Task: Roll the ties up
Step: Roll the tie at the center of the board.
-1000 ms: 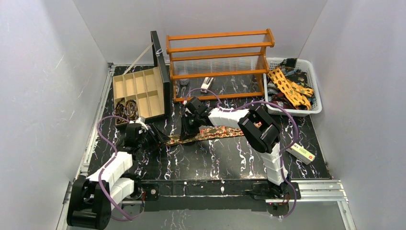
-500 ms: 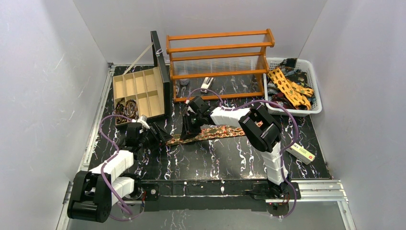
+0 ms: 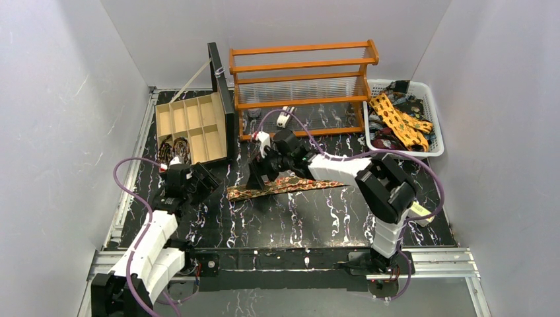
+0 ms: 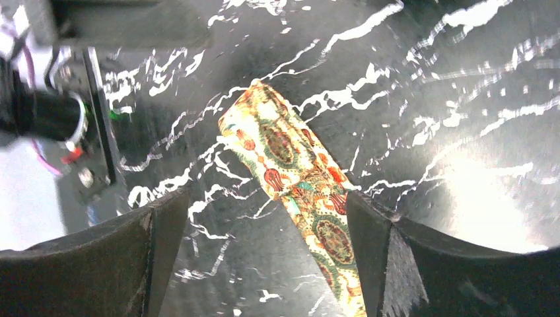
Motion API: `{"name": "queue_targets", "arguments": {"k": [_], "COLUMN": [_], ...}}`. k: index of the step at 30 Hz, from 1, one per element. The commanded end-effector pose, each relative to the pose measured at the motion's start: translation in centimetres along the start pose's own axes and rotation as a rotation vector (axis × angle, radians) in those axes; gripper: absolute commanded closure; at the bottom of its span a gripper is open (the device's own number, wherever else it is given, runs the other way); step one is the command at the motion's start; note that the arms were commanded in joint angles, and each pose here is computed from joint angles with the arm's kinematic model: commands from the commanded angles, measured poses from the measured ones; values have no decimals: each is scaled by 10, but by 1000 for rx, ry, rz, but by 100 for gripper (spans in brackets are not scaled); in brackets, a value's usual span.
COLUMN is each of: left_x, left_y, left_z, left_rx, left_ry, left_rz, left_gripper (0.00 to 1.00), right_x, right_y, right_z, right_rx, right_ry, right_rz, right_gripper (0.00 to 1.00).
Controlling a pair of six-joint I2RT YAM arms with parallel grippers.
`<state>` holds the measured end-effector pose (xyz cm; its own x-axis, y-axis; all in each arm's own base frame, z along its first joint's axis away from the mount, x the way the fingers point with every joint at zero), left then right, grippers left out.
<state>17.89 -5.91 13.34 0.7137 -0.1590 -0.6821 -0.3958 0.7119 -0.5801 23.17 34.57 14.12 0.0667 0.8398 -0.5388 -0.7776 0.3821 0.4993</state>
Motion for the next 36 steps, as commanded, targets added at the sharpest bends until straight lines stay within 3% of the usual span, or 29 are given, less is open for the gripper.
{"name": "queue_targets", "arguments": {"k": [1,4,10,22,36], "left_x": [-10,-13,-15,-16,-12], "left_y": [18,17,17,16,16], "left_z": [2,4,3,4,2], "left_rx": [-27,-14,-3,44,50], "left_ry": [-17,-16,-10,20,43], "left_rz": [223,229,223,228,220], "left_gripper": [25,24,24,23,23], "right_x": [-1,8,33,89,98], "right_y": [2,1,-5,-12,-9], "right_z": [10,12,12,-6,-42], "right_rx": [-618,-788,-911,-916,-914], "right_ry": [-250,-241,-232,-141,-79], "right_rz": [173,220,274,367,348], "right_gripper": [1,1,1,5,48]}}
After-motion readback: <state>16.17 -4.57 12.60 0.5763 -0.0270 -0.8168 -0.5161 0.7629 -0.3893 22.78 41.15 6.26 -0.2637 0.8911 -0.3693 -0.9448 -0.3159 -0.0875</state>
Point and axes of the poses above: each gripper's point midway between its finger pads, its own x axis out along the fingers, its own y axis along the line the jaws close on, z = x × y, the point moved 9 cm from there along -x, back along the fingers, and after that the axes turned 2 degrees about -x, right-handed, at the moved point
